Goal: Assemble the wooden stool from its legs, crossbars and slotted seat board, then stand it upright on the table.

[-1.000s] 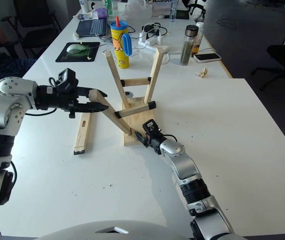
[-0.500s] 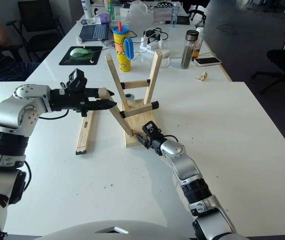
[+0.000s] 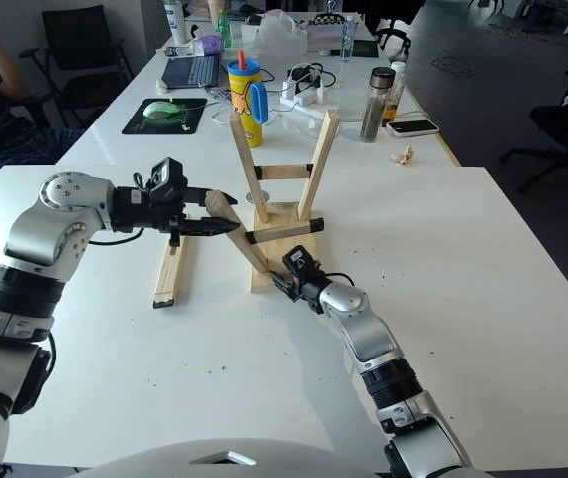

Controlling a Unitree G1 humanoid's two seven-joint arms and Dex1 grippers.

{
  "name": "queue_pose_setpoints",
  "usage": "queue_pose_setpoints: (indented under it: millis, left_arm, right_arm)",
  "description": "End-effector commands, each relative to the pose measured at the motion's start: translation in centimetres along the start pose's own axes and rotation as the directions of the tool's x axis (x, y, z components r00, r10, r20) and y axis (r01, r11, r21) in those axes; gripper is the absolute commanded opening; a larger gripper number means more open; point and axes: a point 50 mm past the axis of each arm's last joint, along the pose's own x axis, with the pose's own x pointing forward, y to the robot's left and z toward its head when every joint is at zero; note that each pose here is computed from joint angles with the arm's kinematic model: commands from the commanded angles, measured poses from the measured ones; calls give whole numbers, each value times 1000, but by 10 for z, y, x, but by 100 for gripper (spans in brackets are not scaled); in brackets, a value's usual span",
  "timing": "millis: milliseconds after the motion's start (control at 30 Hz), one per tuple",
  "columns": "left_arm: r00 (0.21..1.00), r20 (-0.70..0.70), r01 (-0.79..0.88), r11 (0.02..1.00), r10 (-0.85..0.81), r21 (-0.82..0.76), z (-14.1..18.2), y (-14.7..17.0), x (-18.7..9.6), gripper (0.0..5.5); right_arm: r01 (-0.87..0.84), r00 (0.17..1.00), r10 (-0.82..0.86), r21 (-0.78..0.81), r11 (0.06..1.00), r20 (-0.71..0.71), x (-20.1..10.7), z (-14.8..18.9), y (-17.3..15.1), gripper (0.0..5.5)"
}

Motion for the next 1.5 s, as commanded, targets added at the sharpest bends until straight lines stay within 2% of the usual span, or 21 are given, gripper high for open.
queue_pose_setpoints:
  millis: [33,300,433,467,667,800,833,933,1000,1067,1167,1233,1300,1367,1433,1467,1500]
  left_arm:
    - [921,-389,-156,925,9,-347,-106,-21,-1,203]
    - [903,-428,-118,936,-38,-331,-122,-46,4,203]
    - [923,-383,-148,942,22,-302,-114,-41,9,203]
    - [935,-353,-157,945,48,-288,-109,-37,10,238]
    - [965,-163,-245,933,208,-264,-71,-16,-2,326]
    - [950,-152,-304,923,274,-235,-59,-19,-35,382]
    - [949,-110,-315,915,296,-253,-53,-21,-45,395]
    - [910,175,-310,898,375,-312,-9,-20,-72,377]
    - [818,389,-317,896,424,-310,30,-14,-84,340]
    - [706,590,-267,919,392,-291,73,-14,-84,308]
    - [637,715,-208,957,290,-202,125,-23,-56,254]
    - [652,701,-226,957,288,-182,136,-22,-37,229]
    - [688,644,-257,942,335,-216,128,-17,-20,193]
    - [756,492,-317,899,432,-302,92,-7,7,166]
    - [852,211,-382,845,479,-374,22,-12,40,138]
    - [873,98,-399,814,479,-422,-10,-20,50,125]
    - [873,-21,-453,794,487,-405,-41,-28,55,110]
  right_arm:
    - [-18,984,26,46,999,-175,-6,-39,5,277]
    - [-12,979,1,-53,999,-206,-8,-42,1,277]
    - [-23,972,7,-66,998,-236,-9,-48,2,277]
    - [-22,971,6,-64,998,-241,-10,-49,2,275]
    - [-25,970,10,-57,998,-244,-9,-50,1,275]
    - [-28,971,14,-57,998,-239,-8,-48,1,275]
    - [-28,971,13,-58,998,-238,-8,-48,1,275]
    - [-23,972,9,-54,998,-237,-8,-48,1,275]
    - [-18,971,6,-51,999,-239,-9,-50,1,275]
    - [-20,970,7,-48,999,-241,-10,-51,1,275]
    - [-24,970,12,-47,999,-243,-9,-52,3,275]
    - [-28,970,16,-46,999,-242,-8,-51,4,275]
    - [-31,971,19,-47,998,-240,-7,-51,5,275]
    - [-33,970,20,-49,998,-241,-7,-51,5,275]
    - [-34,971,22,-49,998,-239,-6,-51,7,275]
    - [-38,971,25,-51,998,-238,-5,-51,7,275]
    - [-39,971,26,-52,998,-238,-5,-50,8,275]
